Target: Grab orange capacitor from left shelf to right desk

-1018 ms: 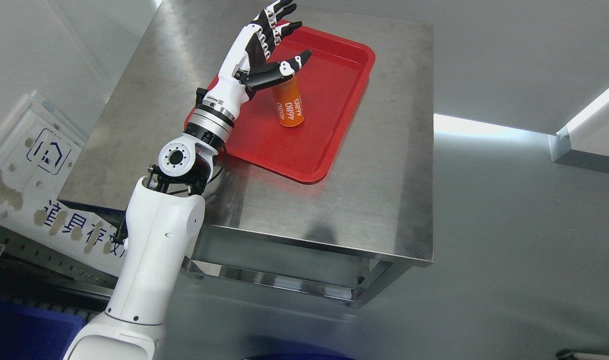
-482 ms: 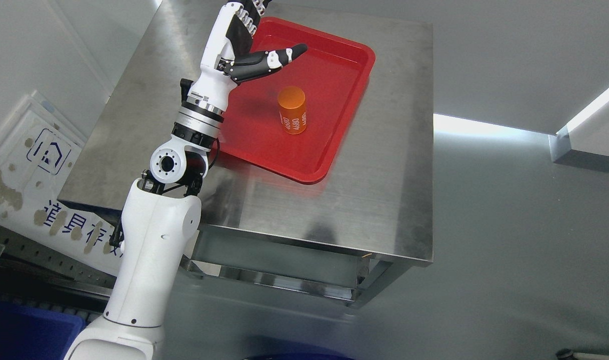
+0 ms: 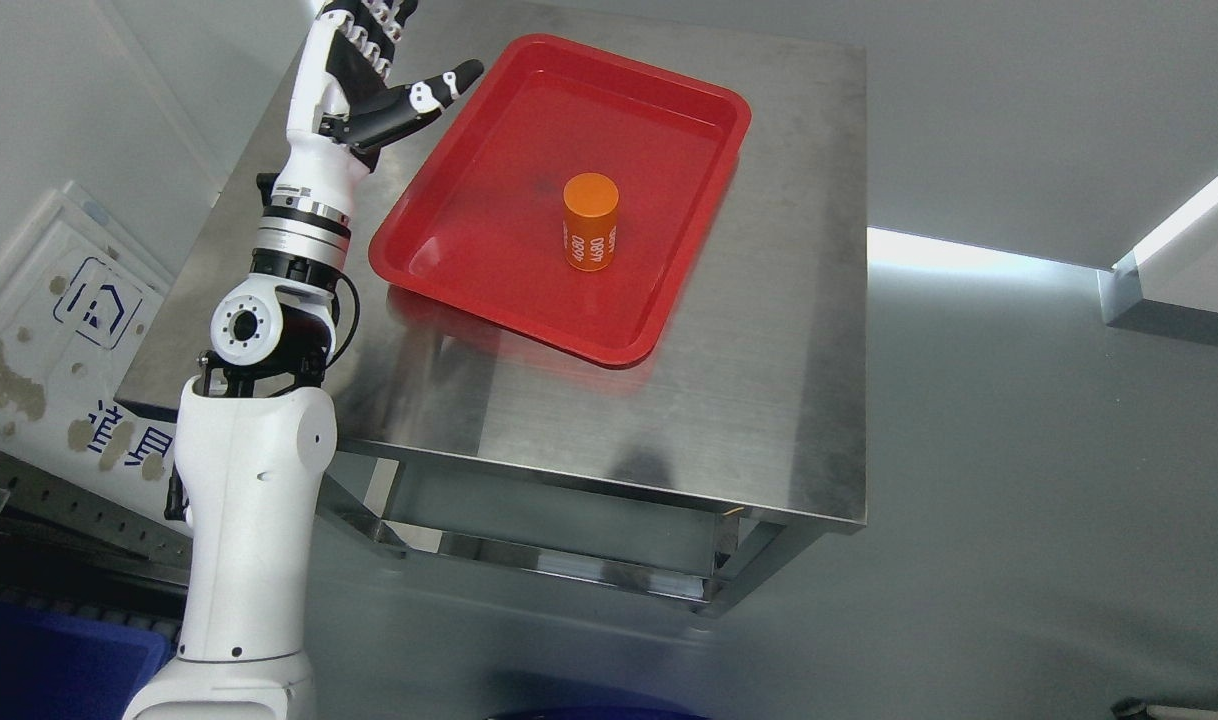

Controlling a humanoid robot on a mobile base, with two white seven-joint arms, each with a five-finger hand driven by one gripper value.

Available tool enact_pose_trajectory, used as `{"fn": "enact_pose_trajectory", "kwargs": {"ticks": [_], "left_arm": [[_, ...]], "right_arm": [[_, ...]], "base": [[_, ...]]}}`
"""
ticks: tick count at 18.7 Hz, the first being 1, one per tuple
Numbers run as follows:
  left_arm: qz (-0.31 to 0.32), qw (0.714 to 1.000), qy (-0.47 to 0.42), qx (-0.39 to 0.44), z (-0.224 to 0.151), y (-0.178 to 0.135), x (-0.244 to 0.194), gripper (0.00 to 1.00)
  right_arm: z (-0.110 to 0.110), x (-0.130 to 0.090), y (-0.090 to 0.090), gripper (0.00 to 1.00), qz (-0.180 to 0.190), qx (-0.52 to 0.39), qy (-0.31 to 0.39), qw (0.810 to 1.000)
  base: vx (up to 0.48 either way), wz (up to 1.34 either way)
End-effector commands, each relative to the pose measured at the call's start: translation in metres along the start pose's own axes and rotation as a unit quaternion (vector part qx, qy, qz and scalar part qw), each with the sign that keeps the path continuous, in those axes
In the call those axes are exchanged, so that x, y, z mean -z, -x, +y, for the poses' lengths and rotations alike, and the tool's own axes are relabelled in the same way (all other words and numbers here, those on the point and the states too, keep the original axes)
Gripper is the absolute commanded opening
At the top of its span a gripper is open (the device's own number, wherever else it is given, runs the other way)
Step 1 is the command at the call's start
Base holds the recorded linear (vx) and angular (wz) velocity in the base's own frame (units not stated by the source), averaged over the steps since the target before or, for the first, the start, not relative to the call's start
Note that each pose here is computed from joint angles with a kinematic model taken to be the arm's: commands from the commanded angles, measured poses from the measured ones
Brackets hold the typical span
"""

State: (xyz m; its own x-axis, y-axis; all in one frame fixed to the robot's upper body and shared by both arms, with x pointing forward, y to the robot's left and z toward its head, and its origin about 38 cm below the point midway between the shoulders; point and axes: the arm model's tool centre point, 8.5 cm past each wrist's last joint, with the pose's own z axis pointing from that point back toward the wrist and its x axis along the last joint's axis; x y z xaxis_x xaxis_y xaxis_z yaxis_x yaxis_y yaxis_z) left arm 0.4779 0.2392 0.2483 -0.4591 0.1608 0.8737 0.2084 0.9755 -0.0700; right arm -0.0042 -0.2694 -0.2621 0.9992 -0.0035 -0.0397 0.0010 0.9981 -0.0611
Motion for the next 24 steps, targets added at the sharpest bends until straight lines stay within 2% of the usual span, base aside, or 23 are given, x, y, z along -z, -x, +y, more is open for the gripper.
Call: {"fn": "enact_pose_trajectory", "kwargs": {"ticks": [1,5,10,15,24], "left_arm": [[-0.017,0.994,-0.107,0.017,0.079,-0.019,-0.036,1.0],[0.017,0.994,-0.109,0.021,0.077,0.001,-0.07,1.0],[0.036,0.993,-0.111,0.036,0.069,0.005,-0.107,1.0],[0.057,0.986,-0.151,0.039,0.074,0.018,-0.131,1.0],[0.053,0.989,-0.126,0.05,0.059,0.022,-0.129,1.0]], "right_arm": [[-0.011,0.0,0.014,1.0,0.005,0.006,0.006,1.0],[-0.011,0.0,0.014,1.0,0.005,0.006,0.006,1.0],[-0.011,0.0,0.014,1.0,0.005,0.006,0.006,1.0],[-0.011,0.0,0.014,1.0,0.005,0.006,0.006,1.0],[-0.011,0.0,0.014,1.0,0.005,0.006,0.006,1.0]], "base": [[0.0,0.0],[0.0,0.0],[0.0,0.0],[0.0,0.0],[0.0,0.0]]}}
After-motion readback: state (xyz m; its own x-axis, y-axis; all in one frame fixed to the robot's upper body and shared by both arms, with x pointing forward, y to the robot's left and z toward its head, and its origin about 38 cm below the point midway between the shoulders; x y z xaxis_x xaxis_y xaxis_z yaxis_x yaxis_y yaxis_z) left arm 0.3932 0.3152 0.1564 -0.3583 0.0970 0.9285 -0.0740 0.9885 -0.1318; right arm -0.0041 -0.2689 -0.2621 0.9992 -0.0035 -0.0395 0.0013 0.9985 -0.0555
